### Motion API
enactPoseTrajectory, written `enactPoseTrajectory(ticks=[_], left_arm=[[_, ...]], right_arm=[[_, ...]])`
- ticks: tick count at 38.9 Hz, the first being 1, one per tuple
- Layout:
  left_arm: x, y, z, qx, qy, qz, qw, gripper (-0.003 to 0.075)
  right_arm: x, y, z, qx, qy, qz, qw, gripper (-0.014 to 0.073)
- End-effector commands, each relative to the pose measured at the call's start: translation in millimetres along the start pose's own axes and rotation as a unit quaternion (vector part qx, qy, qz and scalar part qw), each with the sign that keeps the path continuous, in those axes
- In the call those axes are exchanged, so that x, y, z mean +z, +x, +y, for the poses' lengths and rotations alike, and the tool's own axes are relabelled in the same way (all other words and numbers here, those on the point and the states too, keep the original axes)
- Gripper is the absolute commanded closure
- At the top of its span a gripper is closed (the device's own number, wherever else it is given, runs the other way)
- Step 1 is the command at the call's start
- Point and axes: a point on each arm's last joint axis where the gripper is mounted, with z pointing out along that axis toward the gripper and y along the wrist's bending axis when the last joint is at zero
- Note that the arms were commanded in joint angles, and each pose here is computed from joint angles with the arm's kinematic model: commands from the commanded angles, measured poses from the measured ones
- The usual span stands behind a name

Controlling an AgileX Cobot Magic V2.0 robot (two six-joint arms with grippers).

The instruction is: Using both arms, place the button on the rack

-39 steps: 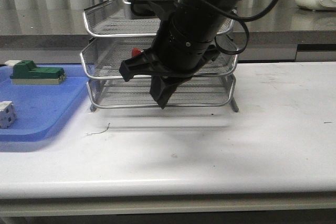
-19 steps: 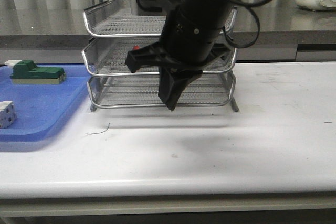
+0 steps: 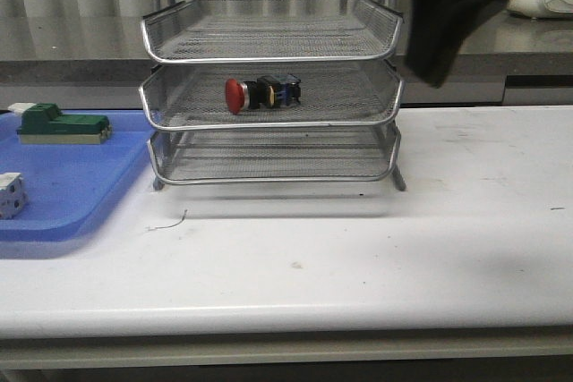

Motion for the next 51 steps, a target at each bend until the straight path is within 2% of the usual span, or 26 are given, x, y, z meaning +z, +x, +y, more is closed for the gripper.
enactPoseTrajectory(ticks=[1,9,14,21,24,33,43,47,51], left_arm=[[-1.8,-15.5,1.8,-0.012,-0.007,-0.048,0.999,0.0739],[-1.8,-15.5,1.8,-0.012,-0.007,-0.048,0.999,0.0739],[-1.8,-15.4,2.3,-0.012,-0.012,-0.048,0.999,0.0739],[-1.8,-15.4,2.3,-0.012,-0.012,-0.048,0.999,0.0739],[-1.8,-15.4,2.3,-0.012,-0.012,-0.048,0.999,0.0739],[-1.8,-15.4,2.3,-0.012,-0.012,-0.048,0.999,0.0739],[-1.8,-15.4,2.3,-0.012,-0.012,-0.048,0.999,0.0739],[-1.8,-15.4,2.3,-0.012,-0.012,-0.048,0.999,0.0739],[-1.8,-15.4,2.3,-0.012,-0.012,-0.048,0.999,0.0739]], right_arm=[[-38.2,10.4,-21.1,0.023,0.026,-0.052,0.998,0.0657],[-61.7,60.6,-51.7,0.083,0.065,-0.089,0.99,0.0657],[-63.5,95.3,-54.2,0.093,0.083,-0.112,0.986,0.0657],[-64.9,142.3,-46.6,0.082,0.102,-0.196,0.972,0.0657],[-65.2,161.5,-43.8,0.075,0.111,-0.236,0.963,0.0657],[-79.9,219.5,-30.1,0.047,0.131,-0.365,0.921,0.0657],[-98.4,258.6,-17.4,0.028,0.136,-0.463,0.876,0.0657],[-102.5,263.4,-15.3,0.025,0.136,-0.479,0.867,0.0657],[-102.8,263.7,-15.2,0.025,0.137,-0.48,0.866,0.0657]])
